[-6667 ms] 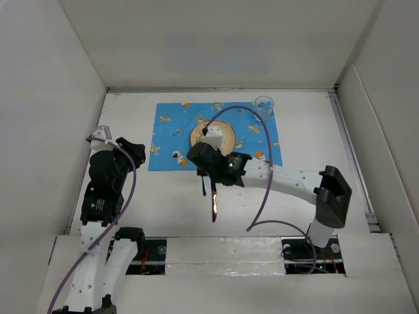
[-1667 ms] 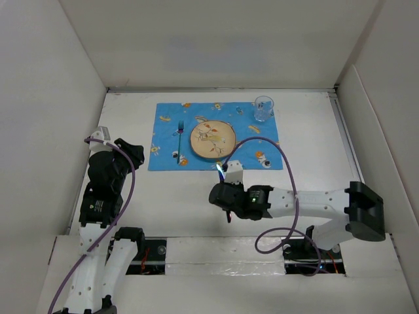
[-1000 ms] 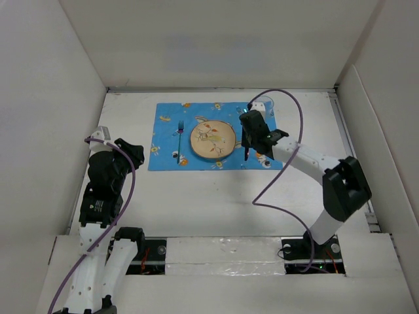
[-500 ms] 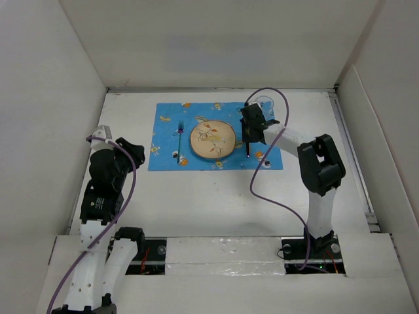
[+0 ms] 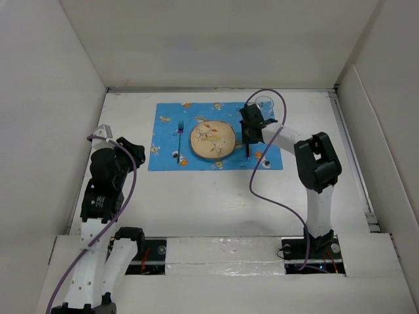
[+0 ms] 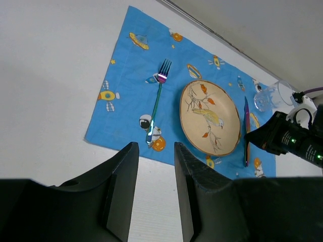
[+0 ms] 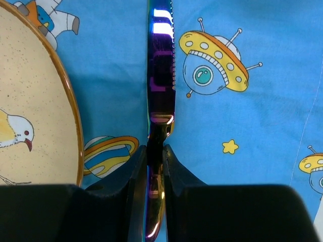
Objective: Set the dinner table for one person
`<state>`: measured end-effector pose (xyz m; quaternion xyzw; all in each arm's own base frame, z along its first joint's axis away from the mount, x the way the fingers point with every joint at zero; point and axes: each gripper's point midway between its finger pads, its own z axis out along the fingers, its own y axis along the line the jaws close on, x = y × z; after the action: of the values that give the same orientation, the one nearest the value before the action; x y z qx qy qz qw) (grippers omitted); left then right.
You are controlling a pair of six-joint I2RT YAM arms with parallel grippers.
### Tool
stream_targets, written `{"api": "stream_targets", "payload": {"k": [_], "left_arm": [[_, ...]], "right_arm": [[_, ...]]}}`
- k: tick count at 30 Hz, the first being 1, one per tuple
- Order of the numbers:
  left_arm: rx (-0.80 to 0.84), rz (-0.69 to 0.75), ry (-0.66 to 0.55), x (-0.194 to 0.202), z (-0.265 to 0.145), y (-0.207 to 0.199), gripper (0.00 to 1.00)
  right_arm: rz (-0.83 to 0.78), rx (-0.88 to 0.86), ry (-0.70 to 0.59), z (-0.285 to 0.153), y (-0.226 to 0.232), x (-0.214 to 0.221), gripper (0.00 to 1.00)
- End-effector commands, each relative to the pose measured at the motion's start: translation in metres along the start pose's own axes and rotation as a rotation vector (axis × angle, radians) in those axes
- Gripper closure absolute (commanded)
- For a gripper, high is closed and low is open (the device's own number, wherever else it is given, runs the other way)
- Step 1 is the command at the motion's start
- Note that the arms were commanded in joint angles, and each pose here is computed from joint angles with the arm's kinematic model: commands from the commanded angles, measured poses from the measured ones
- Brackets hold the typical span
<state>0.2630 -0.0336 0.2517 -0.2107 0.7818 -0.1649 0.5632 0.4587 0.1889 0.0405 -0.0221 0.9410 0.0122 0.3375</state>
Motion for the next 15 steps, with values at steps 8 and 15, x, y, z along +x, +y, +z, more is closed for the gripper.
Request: {"api": "stream_targets", "payload": {"k": [8, 15], "left_arm": [[0.049, 0.015, -0.068, -0.02, -0.006, -0.013, 0.66], [0.078, 0.025, -0.079, -0.022, -0.009, -0.015, 0.58]], "right_arm": [[0.059, -0.027, -0.08, -0.028, 0.001, -0.031, 0.62], [0.06, -0.12, -0.276, -0.127, 0.015, -0.081, 0.41]]}}
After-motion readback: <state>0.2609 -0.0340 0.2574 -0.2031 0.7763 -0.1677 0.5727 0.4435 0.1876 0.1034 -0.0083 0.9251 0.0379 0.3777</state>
